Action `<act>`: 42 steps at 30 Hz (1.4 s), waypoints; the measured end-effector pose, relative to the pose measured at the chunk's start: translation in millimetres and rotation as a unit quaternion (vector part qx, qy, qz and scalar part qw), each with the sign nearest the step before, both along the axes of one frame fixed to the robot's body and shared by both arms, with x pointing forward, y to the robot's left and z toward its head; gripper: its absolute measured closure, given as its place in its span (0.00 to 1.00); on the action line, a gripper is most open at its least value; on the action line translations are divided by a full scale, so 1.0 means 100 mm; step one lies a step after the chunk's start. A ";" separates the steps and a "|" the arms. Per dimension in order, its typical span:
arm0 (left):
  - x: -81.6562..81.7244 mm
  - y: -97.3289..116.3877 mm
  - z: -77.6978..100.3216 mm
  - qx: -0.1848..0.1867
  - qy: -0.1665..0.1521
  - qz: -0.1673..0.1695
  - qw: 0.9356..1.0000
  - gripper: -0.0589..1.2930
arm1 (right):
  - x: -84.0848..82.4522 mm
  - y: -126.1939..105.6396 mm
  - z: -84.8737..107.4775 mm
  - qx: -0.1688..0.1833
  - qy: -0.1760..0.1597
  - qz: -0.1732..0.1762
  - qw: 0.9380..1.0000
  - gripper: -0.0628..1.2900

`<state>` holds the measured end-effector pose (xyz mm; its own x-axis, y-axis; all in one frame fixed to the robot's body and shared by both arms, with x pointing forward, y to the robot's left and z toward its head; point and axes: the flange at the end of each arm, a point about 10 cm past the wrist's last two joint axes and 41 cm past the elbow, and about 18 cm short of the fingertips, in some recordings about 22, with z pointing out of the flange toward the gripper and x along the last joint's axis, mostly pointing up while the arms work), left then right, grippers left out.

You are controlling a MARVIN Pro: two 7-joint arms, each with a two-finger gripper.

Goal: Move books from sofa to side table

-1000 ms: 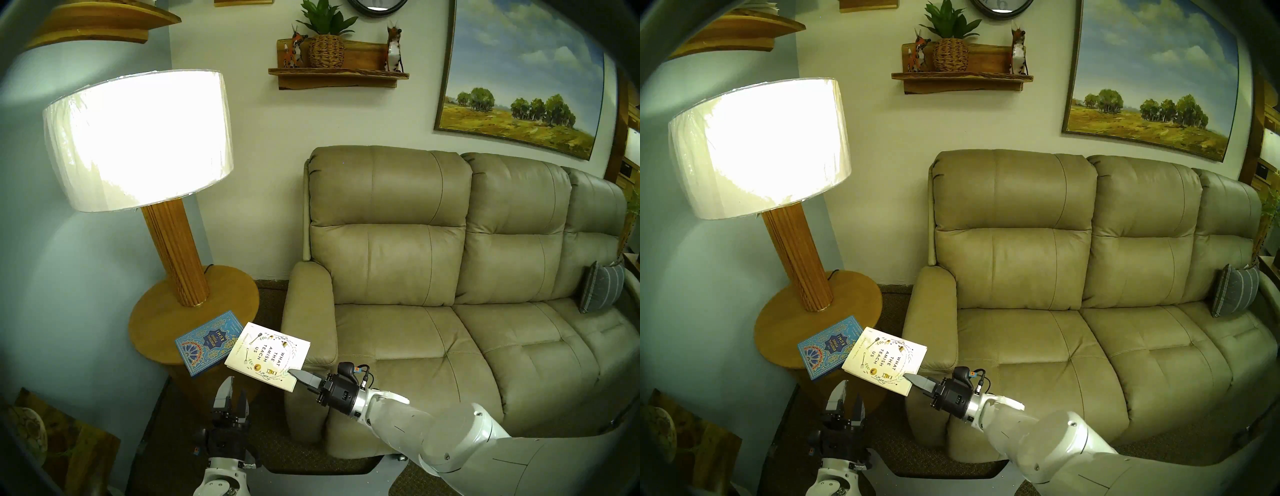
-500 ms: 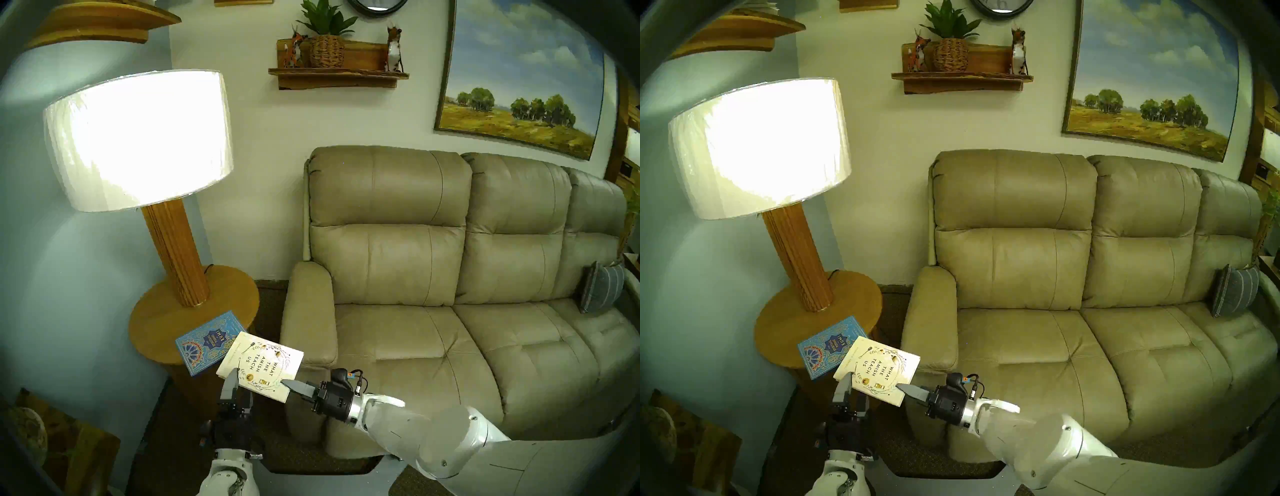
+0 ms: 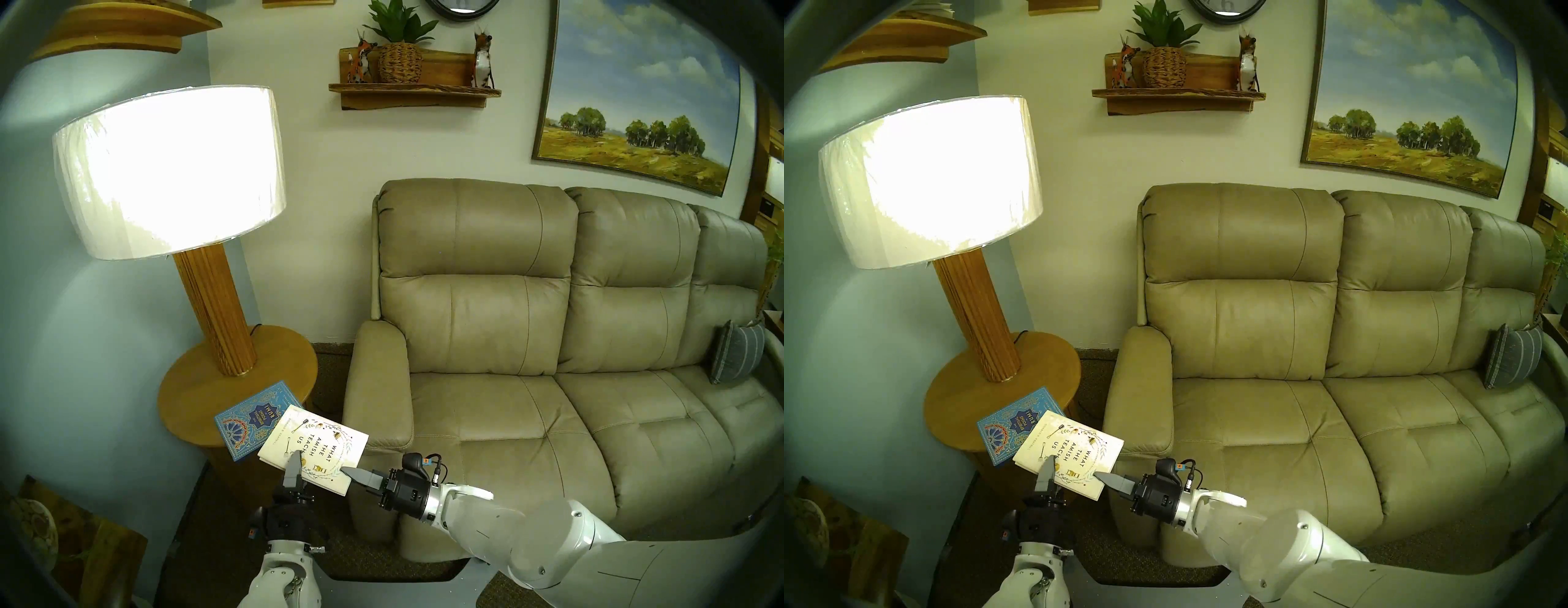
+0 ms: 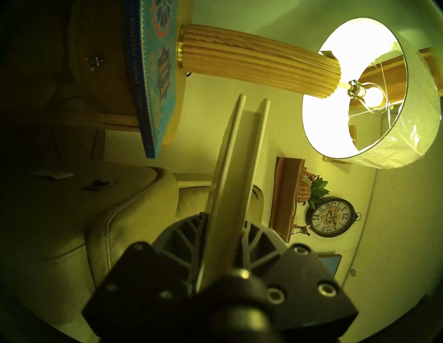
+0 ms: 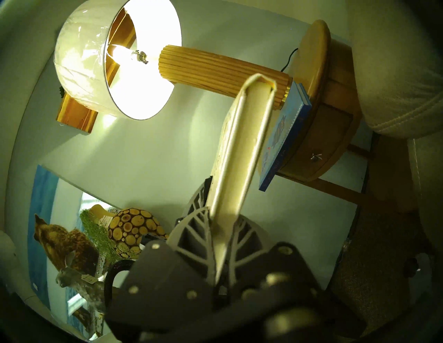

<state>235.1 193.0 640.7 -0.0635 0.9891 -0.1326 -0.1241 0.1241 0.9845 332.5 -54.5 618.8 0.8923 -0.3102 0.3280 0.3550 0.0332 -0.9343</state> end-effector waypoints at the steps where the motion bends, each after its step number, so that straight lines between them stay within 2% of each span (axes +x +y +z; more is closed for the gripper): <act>1: 0.00 0.00 0.01 0.000 -0.002 0.003 1.000 0.75 | 0.00 0.01 0.01 0.002 -0.001 -0.001 1.000 0.91; 4: 0.01 0.00 0.03 -0.002 -0.007 0.008 1.000 0.77 | 0.01 0.02 0.02 0.005 -0.001 -0.002 1.000 0.91; 5: 0.02 0.00 0.05 -0.003 -0.010 0.011 1.000 0.77 | 0.02 0.03 0.03 0.007 -0.002 -0.003 1.000 0.85; 6: 0.02 0.01 0.06 -0.004 -0.012 0.013 1.000 0.77 | 0.02 0.03 0.03 0.007 -0.002 -0.004 1.000 0.84; 7: 0.03 0.02 0.08 -0.005 -0.014 0.018 1.000 0.77 | 0.03 0.02 0.03 0.007 -0.002 -0.005 1.000 0.75; 8: 0.04 0.05 0.12 -0.006 -0.019 0.026 0.999 0.77 | 0.03 0.00 0.02 0.007 -0.002 -0.008 1.000 0.58; 9: 0.06 0.07 0.16 -0.007 -0.024 0.035 0.999 0.77 | 0.04 -0.04 0.02 0.006 -0.001 -0.012 1.000 0.23; 10: 0.08 0.09 0.18 -0.008 -0.025 0.040 0.999 0.77 | 0.05 -0.06 0.02 0.006 -0.001 -0.015 1.000 0.19; 11: 0.10 0.11 0.21 -0.011 -0.028 0.049 0.998 0.77 | 0.06 -0.10 0.02 0.005 -0.001 -0.021 1.000 0.09; 12: 0.12 0.14 0.25 -0.013 -0.028 0.058 0.998 0.77 | 0.07 -0.15 0.01 0.005 -0.001 -0.027 1.000 0.06; 18: 0.23 0.26 0.37 -0.024 -0.014 0.099 0.995 0.80 | 0.11 -0.37 -0.01 0.001 0.004 -0.053 0.999 0.05; 24: 0.40 0.36 0.50 -0.041 0.022 0.139 0.989 0.80 | 0.09 -0.60 -0.08 -0.004 0.015 -0.075 0.997 0.05; 30: 0.52 0.44 0.61 -0.065 0.064 0.175 0.980 0.80 | 0.01 -0.79 -0.15 -0.008 0.029 -0.094 0.995 0.05; 34: 0.56 0.50 0.66 -0.081 0.095 0.203 0.971 0.80 | -0.03 -0.88 -0.19 -0.010 0.036 -0.103 0.994 0.05; 38: 0.59 0.57 0.65 -0.097 0.141 0.235 0.957 0.80 | -0.08 -0.95 -0.23 -0.012 0.043 -0.109 0.993 0.05; 40: 0.60 0.59 0.63 -0.101 0.157 0.243 0.952 0.80 | -0.09 -0.96 -0.24 -0.012 0.045 -0.111 0.993 0.05; 42: 0.62 0.62 0.60 -0.107 0.184 0.254 0.943 0.80 | -0.11 -0.99 -0.25 -0.012 0.048 -0.113 0.992 0.05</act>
<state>297.3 254.5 700.3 -0.6031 0.7714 -0.2027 0.1236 0.3415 0.9317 321.8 -153.8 593.9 0.8281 -0.4991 0.2552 0.2602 -0.0609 -0.9636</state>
